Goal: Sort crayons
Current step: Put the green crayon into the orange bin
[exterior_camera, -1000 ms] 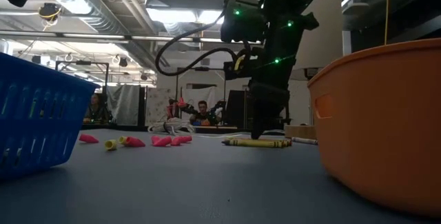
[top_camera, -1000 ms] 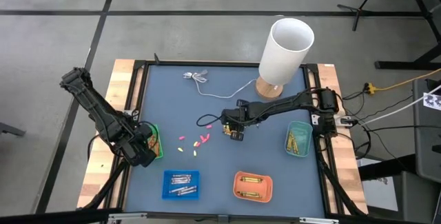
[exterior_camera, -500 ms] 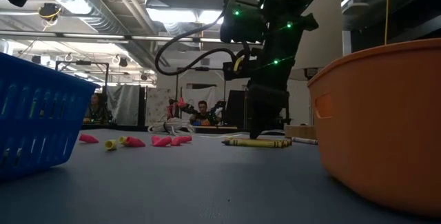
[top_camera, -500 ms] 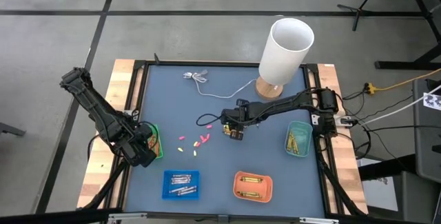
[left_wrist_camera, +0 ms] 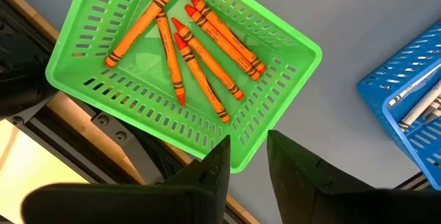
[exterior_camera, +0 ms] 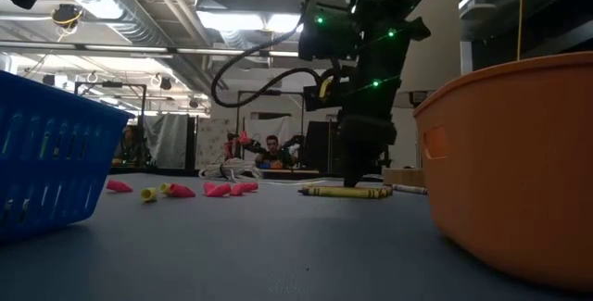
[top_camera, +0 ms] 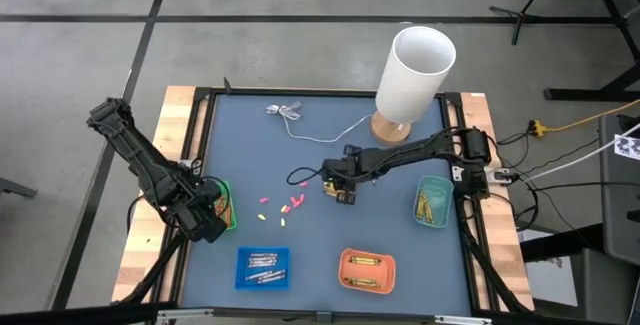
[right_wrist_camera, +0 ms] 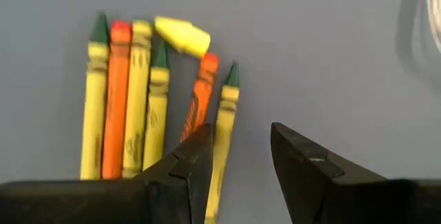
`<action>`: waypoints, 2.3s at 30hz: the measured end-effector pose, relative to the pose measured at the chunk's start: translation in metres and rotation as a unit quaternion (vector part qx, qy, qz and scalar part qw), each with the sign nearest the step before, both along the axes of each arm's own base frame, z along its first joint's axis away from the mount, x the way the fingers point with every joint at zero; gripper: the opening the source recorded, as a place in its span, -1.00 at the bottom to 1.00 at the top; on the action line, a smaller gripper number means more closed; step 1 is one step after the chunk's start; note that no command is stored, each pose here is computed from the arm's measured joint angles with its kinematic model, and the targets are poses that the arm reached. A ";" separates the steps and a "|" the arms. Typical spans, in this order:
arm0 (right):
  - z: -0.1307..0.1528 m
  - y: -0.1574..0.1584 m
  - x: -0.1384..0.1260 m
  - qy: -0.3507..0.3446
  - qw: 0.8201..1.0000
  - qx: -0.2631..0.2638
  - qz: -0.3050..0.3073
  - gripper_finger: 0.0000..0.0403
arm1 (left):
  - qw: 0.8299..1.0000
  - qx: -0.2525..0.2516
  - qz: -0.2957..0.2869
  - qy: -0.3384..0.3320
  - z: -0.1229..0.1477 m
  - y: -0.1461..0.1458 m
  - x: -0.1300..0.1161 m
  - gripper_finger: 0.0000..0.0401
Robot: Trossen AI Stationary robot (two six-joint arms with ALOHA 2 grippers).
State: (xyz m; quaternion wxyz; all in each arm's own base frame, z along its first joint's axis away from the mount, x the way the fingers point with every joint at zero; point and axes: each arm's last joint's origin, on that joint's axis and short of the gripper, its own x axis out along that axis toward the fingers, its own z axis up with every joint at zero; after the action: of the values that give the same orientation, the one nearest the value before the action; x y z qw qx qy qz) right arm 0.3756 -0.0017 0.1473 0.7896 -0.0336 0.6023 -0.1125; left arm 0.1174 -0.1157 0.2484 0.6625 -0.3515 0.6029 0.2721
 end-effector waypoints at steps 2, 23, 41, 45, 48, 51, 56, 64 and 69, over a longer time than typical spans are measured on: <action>-0.001 0.000 -0.003 0.015 1.000 -0.001 0.000 -0.27 | 1.000 0.000 0.000 0.000 0.000 0.000 0.000 -0.59; -0.016 -0.004 0.002 0.028 1.000 0.001 0.006 -0.32 | 1.000 0.002 0.001 -0.007 0.000 -0.001 0.001 -0.59; -0.018 -0.004 0.001 0.034 0.999 0.005 0.008 -0.93 | 0.928 0.201 -0.011 -0.313 0.012 -0.005 0.032 -0.59; -0.016 -0.004 0.002 0.033 0.999 0.021 0.011 -0.87 | 0.892 0.275 -0.056 -0.355 0.013 -0.010 0.045 -0.59; -0.010 -0.004 0.005 0.038 0.999 0.022 0.011 -0.90 | 0.877 0.314 -0.074 -0.357 0.010 -0.013 0.055 -0.59; -0.002 -0.004 0.009 0.047 0.998 0.026 0.011 -0.94 | 0.873 0.333 -0.081 -0.346 0.003 -0.014 0.065 -0.59; 0.019 -0.004 0.016 0.050 0.998 0.026 0.011 -0.95 | 0.875 0.355 -0.077 -0.319 -0.015 -0.016 0.082 -0.59; 0.051 0.000 0.020 0.069 0.994 0.080 -0.001 -0.95 | 0.885 0.381 -0.096 -0.251 -0.052 -0.019 0.104 -0.59; 0.070 0.019 0.021 0.077 0.985 0.152 -0.001 -0.95 | 0.893 0.376 -0.106 -0.222 -0.071 -0.020 0.115 -0.59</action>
State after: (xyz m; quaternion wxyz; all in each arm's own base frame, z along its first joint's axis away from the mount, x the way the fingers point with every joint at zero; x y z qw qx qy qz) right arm 0.3966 0.0178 0.2170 0.7368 0.0787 0.6713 -0.0170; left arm 0.2320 -0.1360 0.1775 0.8869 -0.0613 0.3260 0.3216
